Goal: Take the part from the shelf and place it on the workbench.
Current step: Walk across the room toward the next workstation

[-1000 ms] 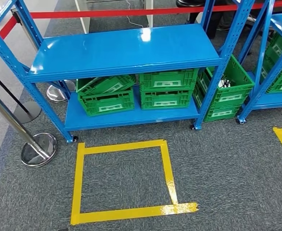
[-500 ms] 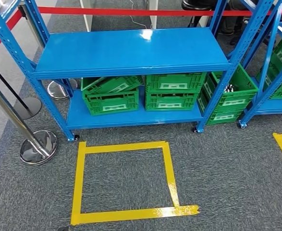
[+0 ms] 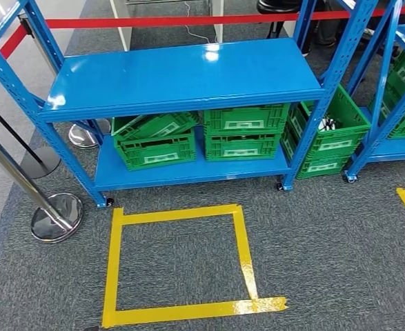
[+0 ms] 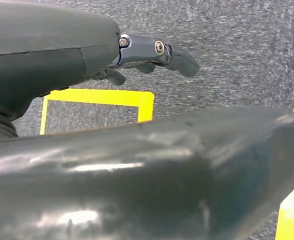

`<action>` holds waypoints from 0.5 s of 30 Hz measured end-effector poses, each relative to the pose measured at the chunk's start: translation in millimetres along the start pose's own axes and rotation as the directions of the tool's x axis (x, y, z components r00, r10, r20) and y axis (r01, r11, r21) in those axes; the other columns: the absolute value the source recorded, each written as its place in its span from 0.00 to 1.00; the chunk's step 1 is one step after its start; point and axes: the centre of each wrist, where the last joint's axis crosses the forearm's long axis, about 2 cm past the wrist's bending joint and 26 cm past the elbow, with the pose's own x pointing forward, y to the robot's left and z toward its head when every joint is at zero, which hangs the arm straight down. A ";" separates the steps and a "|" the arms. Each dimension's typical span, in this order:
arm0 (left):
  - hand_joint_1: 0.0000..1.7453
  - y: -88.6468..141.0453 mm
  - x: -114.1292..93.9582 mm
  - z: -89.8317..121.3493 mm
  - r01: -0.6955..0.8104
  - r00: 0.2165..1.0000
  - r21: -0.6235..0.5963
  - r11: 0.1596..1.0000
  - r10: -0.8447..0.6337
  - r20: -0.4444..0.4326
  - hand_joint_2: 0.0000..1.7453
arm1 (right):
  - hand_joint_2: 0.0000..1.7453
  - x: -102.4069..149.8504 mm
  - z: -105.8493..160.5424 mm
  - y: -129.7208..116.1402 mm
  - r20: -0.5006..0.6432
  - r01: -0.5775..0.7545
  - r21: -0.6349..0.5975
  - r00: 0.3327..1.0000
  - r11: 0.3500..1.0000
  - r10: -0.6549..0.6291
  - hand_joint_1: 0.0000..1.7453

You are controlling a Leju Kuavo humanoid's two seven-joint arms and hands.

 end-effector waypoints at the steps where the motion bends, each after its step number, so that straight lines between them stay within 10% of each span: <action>1: 0.00 0.1 -0.1 0.0 0.000 1.000 0.000 1.000 0.000 0.000 0.00 | 0.00 0.0 0.0 0.0 0.000 0.000 0.000 1.000 1.000 0.000 0.00; 15: 0.00 -0.9 1.3 -0.3 -0.004 1.000 -0.005 1.000 0.004 0.008 0.00 | 0.00 0.2 -0.1 0.0 -0.001 0.005 0.005 1.000 1.000 -0.005 0.00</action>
